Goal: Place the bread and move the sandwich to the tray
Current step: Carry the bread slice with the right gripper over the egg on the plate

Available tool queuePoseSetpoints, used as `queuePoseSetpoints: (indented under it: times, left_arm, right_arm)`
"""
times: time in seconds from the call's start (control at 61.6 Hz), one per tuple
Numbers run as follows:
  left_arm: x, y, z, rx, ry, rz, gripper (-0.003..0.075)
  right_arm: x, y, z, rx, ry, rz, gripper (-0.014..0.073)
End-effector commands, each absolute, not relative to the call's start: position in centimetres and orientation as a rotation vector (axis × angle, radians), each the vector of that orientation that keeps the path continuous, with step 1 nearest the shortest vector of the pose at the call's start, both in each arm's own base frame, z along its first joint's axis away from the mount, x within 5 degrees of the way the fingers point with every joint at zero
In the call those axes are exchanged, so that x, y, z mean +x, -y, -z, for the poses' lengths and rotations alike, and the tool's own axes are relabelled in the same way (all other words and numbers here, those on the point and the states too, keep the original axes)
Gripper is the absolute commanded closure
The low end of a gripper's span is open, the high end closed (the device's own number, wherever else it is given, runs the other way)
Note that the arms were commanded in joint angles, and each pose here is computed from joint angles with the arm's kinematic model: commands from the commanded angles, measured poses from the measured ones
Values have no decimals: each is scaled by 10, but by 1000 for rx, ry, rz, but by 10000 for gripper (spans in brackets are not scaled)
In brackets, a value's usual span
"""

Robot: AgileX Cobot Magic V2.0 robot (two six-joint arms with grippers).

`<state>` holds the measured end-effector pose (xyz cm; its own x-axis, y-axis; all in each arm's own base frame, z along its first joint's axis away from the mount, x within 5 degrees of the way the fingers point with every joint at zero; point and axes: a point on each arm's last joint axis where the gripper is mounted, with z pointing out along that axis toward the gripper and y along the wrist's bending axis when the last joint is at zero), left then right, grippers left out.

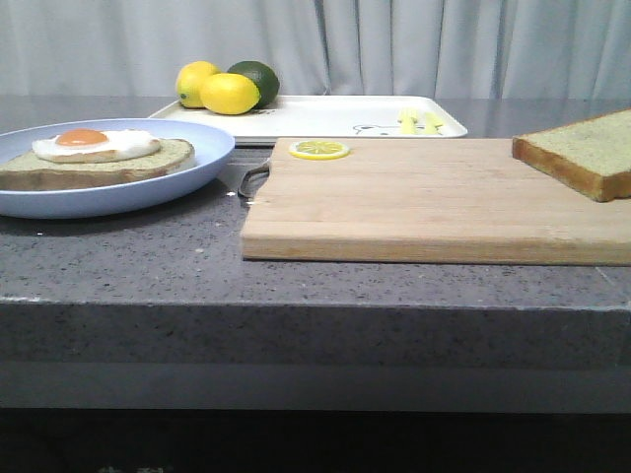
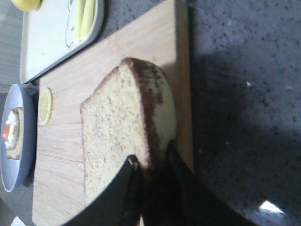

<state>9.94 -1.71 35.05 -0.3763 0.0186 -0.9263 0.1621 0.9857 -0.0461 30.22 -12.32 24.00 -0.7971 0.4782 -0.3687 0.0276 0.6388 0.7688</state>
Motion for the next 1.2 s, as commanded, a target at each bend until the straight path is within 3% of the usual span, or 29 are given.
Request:
queuePoseSetpoints:
  times: [0.0, 0.324, 0.714, 0.827, 1.184]
  left_arm:
    - [103, 17, -364, 104, -1869, 167, 290]
    - [103, 17, -364, 104, -1869, 167, 289]
    - [103, 17, -364, 104, -1869, 167, 289]
    - [103, 17, -364, 104, -1869, 167, 290]
    - [103, 17, -364, 104, -1869, 167, 290]
  right_arm:
    - [301, 115, -271, 312, -2159, -1186, 465]
    - [314, 84, -286, 250, -2027, -1372, 465]
    - [342, -35, -311, 132, -1811, -1701, 465]
    - [344, -77, -311, 123, -1811, -1720, 465]
    - [324, -202, -310, 70, -1999, -1522, 465]
